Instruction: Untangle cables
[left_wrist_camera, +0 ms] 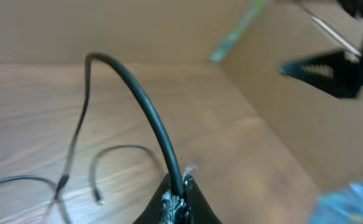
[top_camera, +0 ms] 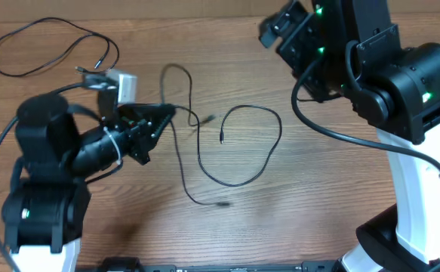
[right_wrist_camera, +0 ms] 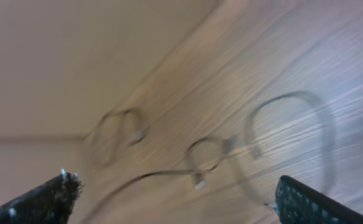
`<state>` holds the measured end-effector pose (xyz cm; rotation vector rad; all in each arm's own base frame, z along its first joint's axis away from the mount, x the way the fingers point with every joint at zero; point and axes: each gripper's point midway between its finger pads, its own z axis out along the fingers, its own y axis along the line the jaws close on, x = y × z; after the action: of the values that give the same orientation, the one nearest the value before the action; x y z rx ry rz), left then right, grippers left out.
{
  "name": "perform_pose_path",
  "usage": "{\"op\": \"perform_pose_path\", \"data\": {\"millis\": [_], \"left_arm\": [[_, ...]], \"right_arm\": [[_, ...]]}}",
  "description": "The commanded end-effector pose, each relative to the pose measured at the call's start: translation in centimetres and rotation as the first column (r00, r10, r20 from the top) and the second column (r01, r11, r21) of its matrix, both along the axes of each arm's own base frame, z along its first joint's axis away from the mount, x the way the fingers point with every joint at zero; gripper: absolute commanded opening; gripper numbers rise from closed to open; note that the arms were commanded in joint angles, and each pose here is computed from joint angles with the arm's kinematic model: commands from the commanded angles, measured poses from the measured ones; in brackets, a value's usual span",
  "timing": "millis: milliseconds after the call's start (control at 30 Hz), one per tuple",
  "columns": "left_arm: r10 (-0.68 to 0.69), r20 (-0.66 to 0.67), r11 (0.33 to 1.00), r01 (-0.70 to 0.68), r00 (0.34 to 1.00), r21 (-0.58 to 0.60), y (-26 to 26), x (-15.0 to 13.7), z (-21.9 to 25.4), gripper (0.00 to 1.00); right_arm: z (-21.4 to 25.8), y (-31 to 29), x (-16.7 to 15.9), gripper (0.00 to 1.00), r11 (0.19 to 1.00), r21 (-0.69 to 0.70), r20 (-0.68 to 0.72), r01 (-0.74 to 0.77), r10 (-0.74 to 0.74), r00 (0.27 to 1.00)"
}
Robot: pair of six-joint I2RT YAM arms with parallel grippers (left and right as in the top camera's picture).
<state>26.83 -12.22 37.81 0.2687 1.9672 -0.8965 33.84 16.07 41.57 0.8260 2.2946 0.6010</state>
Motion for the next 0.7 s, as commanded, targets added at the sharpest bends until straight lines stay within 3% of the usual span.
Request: {"op": "perform_pose_path", "data": {"millis": [0, 167, 400, 667], "left_arm": [[0.144, -0.008, 0.989, -0.143, 0.99, 0.042, 1.9, 1.4, -0.4, 0.04], [0.173, 0.017, 0.984, -0.172, 0.985, -0.04, 1.9, 2.8, 2.2, 0.04], [0.206, 0.144, 0.978, -0.2, 0.968, -0.061, 2.3, 4.5, 8.6, 0.04], [0.208, 0.127, 0.969, -0.186, 0.97, -0.164, 1.8, 7.5, 12.0, 0.04]], "right_arm": [[0.5, -4.5, 0.7, 1.0, 0.969, -0.179, 0.082, 0.171, -0.159, 0.984], [0.7, -5.4, 0.9, 1.0, 0.927, -0.37, 0.099, 0.065, -0.03, 0.995], [0.7, -5.4, 0.9, 1.0, 0.927, -0.369, 0.099, 0.065, -0.031, 0.995], [0.7, -5.4, 0.9, 1.0, 0.927, -0.369, 0.099, 0.065, -0.031, 0.995]]}}
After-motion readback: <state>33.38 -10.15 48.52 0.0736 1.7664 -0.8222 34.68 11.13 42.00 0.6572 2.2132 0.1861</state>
